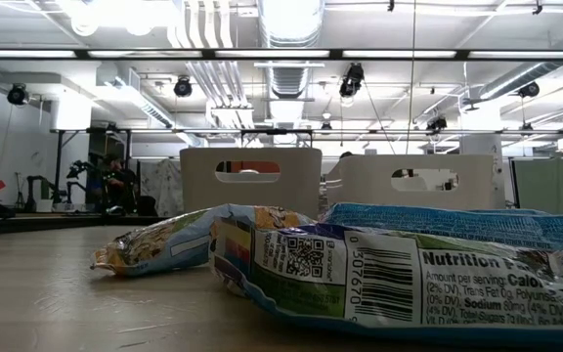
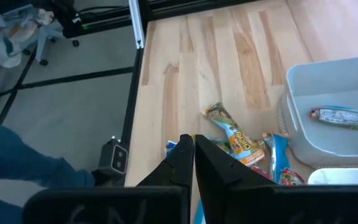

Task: Pick and place Granola Bars by type
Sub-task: Put the orange granola bar into the white bin

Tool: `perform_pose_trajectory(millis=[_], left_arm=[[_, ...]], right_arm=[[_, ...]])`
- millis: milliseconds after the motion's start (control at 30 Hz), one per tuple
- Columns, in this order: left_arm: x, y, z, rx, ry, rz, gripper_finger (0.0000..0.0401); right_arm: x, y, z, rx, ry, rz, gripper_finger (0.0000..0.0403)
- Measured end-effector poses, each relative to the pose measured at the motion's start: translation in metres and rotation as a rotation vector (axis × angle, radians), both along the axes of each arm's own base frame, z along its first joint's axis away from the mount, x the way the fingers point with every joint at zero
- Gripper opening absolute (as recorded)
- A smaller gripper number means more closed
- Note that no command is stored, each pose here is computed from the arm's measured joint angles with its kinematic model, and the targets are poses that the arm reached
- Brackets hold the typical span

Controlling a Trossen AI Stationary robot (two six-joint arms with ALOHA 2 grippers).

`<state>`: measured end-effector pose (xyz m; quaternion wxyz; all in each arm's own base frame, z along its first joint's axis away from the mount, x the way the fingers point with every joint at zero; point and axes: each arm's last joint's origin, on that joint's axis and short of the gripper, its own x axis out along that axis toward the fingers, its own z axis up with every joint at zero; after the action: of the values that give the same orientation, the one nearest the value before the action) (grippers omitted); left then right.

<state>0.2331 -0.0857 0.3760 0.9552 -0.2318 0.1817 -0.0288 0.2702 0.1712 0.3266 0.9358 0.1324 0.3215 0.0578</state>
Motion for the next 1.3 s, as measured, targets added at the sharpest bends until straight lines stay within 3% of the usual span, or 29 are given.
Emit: perform_pose_trajectory(millis=[367, 533, 733, 867, 1133, 1300], left_arm=[[0.006, -0.003, -0.004, -0.027, 0.015, -0.012, 0.0156], [0.011, -0.007, -0.006, -0.035, 0.018, -0.069, 0.0197], [0.014, -0.022, 0.001, 0.058, 0.062, -0.168, 0.0199], [0.015, -0.031, 0.009, 0.117, 0.172, -0.206, 0.0197], [0.033, -0.044, 0.005, 0.166, 0.465, -0.155, 0.0197], [0.052, -0.059, -0.01, 0.185, 0.532, -0.158, 0.0197]], right_arm=[[0.0, 0.0, 0.0, 0.036, 0.008, -0.041, 0.0009], [0.0, 0.0, 0.0, 0.036, 0.006, -0.049, 0.0009], [0.0, 0.0, 0.0, 0.027, 0.001, -0.061, 0.0009], [-0.001, 0.0, 0.0, 0.025, 0.003, -0.061, 0.0008], [0.0, -0.001, 0.0, 0.027, 0.002, -0.072, 0.0008], [-0.005, -0.005, -0.001, -0.013, 0.029, -0.093, 0.0009]])
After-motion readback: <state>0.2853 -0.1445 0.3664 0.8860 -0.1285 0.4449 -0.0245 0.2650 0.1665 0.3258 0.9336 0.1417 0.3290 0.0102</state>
